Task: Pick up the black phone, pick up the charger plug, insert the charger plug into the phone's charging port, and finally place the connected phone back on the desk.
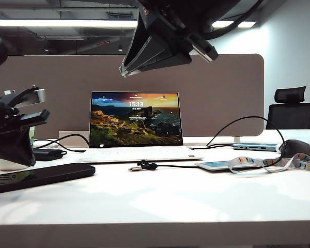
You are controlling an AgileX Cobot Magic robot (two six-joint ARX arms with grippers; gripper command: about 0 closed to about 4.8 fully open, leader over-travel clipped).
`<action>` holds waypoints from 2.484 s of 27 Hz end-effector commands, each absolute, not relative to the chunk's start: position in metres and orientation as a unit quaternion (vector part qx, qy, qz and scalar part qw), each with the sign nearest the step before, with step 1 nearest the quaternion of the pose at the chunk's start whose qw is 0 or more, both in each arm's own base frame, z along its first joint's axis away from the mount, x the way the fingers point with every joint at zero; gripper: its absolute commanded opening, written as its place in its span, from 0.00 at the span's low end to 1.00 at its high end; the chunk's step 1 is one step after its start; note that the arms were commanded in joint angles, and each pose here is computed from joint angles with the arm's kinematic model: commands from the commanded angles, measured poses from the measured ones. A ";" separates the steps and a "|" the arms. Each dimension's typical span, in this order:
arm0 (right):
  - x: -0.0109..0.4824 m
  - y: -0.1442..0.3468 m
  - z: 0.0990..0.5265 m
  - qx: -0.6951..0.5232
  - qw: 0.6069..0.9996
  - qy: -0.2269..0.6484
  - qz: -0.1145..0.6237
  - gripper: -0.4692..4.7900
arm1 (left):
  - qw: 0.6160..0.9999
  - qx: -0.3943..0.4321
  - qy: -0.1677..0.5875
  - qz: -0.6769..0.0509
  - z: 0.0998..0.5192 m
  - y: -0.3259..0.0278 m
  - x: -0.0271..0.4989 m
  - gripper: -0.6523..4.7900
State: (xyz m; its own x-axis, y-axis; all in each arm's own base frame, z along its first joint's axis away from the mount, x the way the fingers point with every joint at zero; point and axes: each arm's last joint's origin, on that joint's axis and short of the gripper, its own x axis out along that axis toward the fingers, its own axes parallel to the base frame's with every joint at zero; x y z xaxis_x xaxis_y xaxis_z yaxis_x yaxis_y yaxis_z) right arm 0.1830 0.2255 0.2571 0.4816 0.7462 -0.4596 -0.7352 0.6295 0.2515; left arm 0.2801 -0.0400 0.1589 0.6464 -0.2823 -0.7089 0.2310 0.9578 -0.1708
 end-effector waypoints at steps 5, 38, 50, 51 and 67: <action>0.205 0.237 0.236 0.013 0.858 0.289 0.423 0.08 | 0.924 0.003 0.377 -0.059 0.162 -0.035 0.284 0.11; 0.256 0.282 0.178 -0.041 0.762 0.404 0.505 0.08 | 0.856 -0.044 0.413 -0.308 0.144 -0.072 0.277 0.11; 0.246 0.281 0.161 -0.081 0.718 0.449 0.525 0.08 | 0.840 -0.060 0.408 -0.352 0.145 -0.077 0.275 0.11; 0.245 0.283 0.158 -0.084 0.716 0.449 0.528 0.08 | 0.838 -0.060 0.407 -0.358 0.145 -0.078 0.275 0.11; 0.243 0.294 0.149 -0.081 0.711 0.432 0.549 0.08 | 0.870 -0.014 0.407 -0.280 0.148 -0.074 0.280 0.11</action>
